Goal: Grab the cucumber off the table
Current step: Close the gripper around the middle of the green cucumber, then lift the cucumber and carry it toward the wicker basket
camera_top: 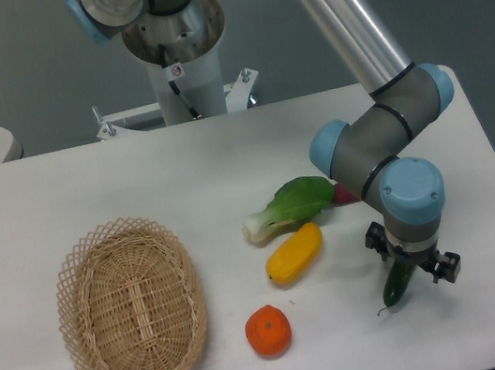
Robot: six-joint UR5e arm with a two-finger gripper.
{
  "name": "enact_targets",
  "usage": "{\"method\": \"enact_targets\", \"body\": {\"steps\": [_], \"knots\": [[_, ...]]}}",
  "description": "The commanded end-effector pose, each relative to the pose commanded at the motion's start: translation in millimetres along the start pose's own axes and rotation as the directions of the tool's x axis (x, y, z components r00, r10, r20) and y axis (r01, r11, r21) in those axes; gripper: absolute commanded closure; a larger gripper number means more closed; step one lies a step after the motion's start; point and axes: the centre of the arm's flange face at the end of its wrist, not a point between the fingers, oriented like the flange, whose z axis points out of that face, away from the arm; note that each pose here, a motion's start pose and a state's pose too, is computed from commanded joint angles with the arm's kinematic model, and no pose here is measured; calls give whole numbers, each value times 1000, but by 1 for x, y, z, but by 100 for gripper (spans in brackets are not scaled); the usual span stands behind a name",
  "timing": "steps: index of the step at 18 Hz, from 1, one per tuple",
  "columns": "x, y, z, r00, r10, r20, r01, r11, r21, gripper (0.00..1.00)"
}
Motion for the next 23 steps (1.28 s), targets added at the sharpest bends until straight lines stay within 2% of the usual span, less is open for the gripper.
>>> {"method": "enact_targets", "body": {"steps": [2, 10, 16, 20, 23], "knots": [[0, 0, 0, 1000, 0, 0, 0, 1000, 0, 67], [-3, 0, -6, 1000, 0, 12, 0, 1000, 3, 72], [-1, -8, -58, 998, 9, 63, -11, 1000, 17, 72], [28, -35, -110, 996, 51, 72, -54, 998, 36, 72], [53, -53, -146, 997, 55, 48, -57, 998, 41, 71]]}}
